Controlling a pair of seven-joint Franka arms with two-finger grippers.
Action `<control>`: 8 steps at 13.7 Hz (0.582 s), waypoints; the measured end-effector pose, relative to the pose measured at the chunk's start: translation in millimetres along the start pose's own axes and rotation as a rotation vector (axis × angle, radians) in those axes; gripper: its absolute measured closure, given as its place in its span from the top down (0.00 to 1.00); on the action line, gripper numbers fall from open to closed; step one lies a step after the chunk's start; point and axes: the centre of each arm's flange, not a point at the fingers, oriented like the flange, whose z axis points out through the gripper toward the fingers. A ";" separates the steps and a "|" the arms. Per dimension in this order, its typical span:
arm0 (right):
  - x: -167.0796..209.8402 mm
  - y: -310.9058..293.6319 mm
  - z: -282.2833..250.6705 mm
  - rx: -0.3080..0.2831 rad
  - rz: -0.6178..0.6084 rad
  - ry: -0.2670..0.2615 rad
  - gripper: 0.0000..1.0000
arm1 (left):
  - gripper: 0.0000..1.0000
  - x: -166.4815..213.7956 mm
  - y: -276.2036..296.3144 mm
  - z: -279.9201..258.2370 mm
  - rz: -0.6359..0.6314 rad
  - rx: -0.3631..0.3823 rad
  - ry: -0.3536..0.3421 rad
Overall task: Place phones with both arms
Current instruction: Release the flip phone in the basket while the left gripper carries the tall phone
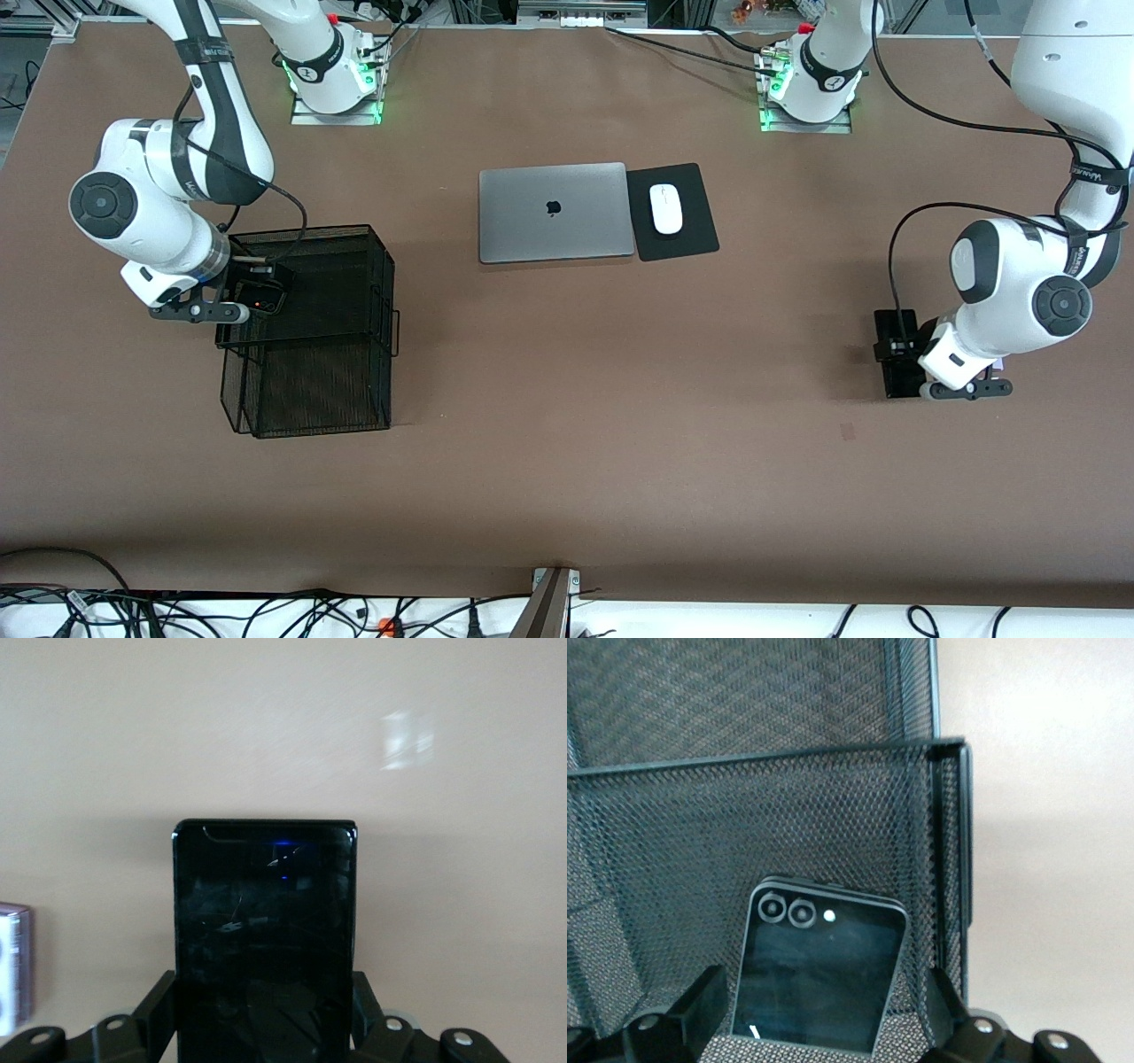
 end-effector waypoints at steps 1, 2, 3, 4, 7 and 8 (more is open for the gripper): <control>3.1 -0.2 -5.6 0.002 0.001 0.011 1.00 | 0.80 1.7 20.8 -4.9 -0.012 -0.008 0.008; 6.7 -0.4 -13.0 0.003 0.001 0.021 1.00 | 0.80 1.6 45.2 -8.0 -0.020 -0.012 0.014; 11.0 -0.6 -23.1 0.004 0.001 0.029 1.00 | 0.80 -0.3 74.2 -10.1 -0.029 -0.012 0.019; 15.5 -0.9 -34.8 0.005 0.001 0.036 1.00 | 0.80 -4.7 105.6 -11.0 -0.043 -0.011 0.021; 26.6 -6.4 -72.6 0.055 0.028 0.052 1.00 | 0.80 -25.7 202.5 -16.2 -0.084 -0.011 0.037; 29.6 -12.1 -87.2 0.088 0.048 0.046 1.00 | 0.80 -33.4 234.3 -19.1 -0.100 -0.015 0.046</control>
